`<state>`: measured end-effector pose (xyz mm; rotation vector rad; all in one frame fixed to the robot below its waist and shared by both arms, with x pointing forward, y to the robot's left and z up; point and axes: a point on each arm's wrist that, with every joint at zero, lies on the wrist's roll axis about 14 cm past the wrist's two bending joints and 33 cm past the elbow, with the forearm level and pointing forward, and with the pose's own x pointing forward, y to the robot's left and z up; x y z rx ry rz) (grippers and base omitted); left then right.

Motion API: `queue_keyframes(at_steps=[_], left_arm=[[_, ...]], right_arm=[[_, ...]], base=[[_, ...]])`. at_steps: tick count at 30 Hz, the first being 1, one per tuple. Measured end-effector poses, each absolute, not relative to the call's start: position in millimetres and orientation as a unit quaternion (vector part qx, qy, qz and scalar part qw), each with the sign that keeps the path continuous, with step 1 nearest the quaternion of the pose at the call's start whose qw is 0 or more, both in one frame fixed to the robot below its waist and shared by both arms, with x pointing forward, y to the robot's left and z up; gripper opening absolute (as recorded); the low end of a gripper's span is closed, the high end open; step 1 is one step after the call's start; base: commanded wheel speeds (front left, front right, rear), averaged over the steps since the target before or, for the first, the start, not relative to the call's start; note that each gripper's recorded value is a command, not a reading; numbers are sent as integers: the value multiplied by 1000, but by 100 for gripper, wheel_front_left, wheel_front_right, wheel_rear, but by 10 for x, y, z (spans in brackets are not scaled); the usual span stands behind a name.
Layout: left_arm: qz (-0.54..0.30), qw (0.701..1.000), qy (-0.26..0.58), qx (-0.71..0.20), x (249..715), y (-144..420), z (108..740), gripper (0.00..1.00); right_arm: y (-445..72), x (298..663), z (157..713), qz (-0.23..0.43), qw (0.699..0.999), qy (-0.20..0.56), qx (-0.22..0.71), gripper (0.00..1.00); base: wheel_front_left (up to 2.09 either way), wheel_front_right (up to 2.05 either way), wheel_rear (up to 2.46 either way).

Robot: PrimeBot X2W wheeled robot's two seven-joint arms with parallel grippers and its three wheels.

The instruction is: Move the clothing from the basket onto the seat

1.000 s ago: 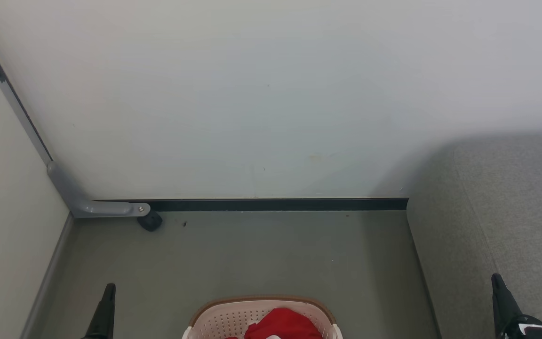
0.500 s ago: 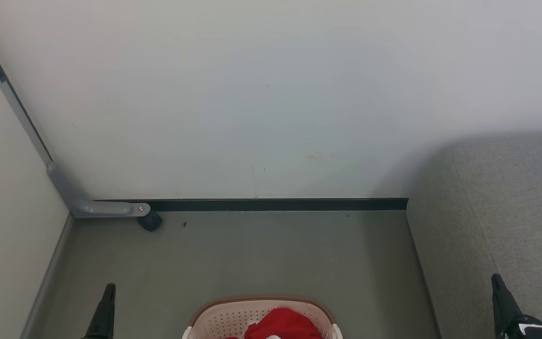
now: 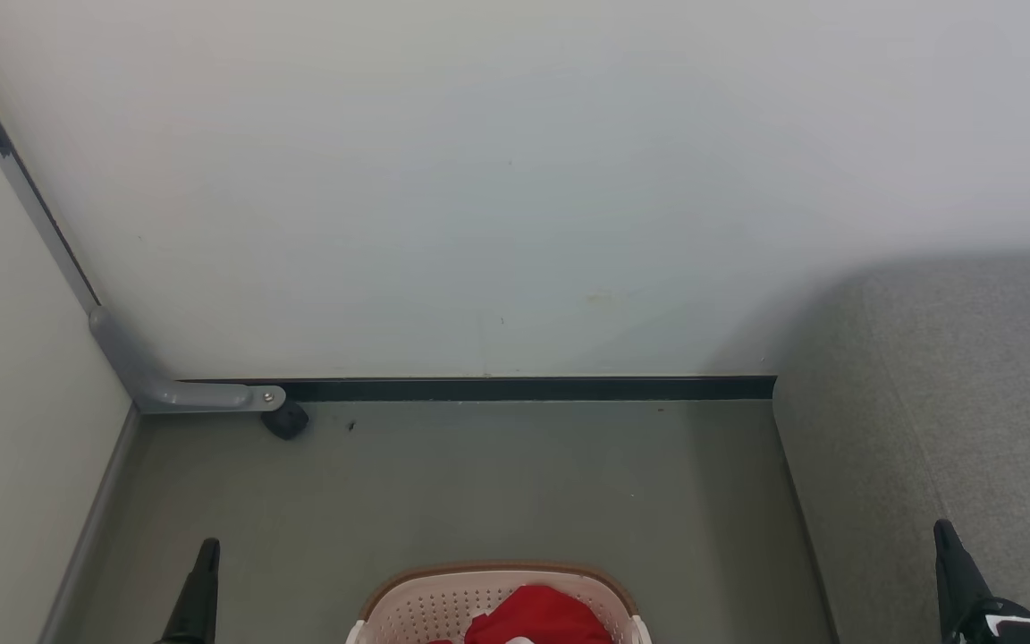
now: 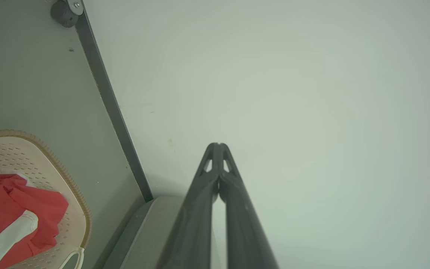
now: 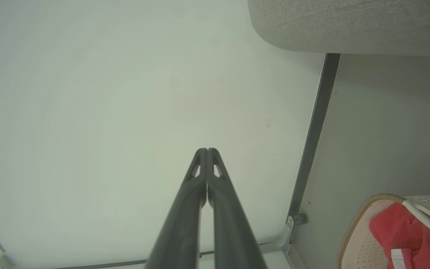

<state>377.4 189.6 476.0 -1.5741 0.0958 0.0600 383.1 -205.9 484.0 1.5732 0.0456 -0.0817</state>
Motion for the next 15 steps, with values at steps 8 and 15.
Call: queue_keyframes(at_steps=[8,15], left_arm=[[27,704,43,-708,3774,1897,4760,0],[27,704,43,-708,3774,1897,4760,0]], right_arm=[[-2059,3831,4841,-37,705,20,708,0],[-2059,3831,4841,-37,705,20,708,0]], base=[[0,0,0],[0,0,0]])
